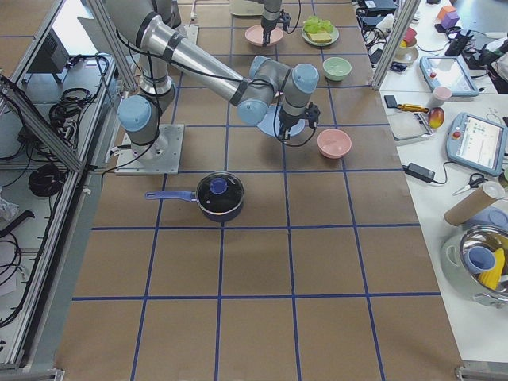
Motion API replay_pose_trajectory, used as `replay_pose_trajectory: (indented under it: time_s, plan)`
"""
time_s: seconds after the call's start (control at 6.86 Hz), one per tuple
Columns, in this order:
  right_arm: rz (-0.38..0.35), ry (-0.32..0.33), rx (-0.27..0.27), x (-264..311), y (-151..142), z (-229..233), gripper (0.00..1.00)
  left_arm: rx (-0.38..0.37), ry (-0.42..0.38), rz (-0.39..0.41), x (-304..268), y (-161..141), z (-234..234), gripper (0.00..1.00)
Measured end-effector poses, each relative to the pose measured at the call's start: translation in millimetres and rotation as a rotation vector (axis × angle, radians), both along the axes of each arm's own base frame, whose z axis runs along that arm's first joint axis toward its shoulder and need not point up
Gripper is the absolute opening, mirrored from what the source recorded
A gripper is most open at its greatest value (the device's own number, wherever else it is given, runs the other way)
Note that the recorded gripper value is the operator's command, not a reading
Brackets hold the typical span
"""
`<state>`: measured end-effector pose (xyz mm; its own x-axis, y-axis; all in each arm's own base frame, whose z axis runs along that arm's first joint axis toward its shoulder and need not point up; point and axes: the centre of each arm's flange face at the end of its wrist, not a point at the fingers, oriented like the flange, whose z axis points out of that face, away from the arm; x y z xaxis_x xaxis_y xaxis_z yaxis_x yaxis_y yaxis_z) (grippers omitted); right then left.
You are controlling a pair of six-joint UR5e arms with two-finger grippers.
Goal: Stack three plates with pink and blue
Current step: 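Lift the pink plate with the left gripper and carry it over the cream plate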
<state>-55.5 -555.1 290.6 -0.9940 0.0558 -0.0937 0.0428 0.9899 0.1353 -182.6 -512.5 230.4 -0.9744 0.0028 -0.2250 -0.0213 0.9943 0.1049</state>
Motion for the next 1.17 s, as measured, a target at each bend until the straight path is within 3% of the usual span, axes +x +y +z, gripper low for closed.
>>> replay_pose_trajectory:
  time_s: [0.73, 1.17]
  plan:
    - [0.003, 0.010, 0.008, -4, -9, 13, 0.00, -0.001, -0.041, 0.102, -76, -35, 56, 0.00]
    - [0.003, 0.010, 0.010, -4, -9, 13, 0.00, -0.009, -0.026, 0.211, -162, -51, 72, 0.00]
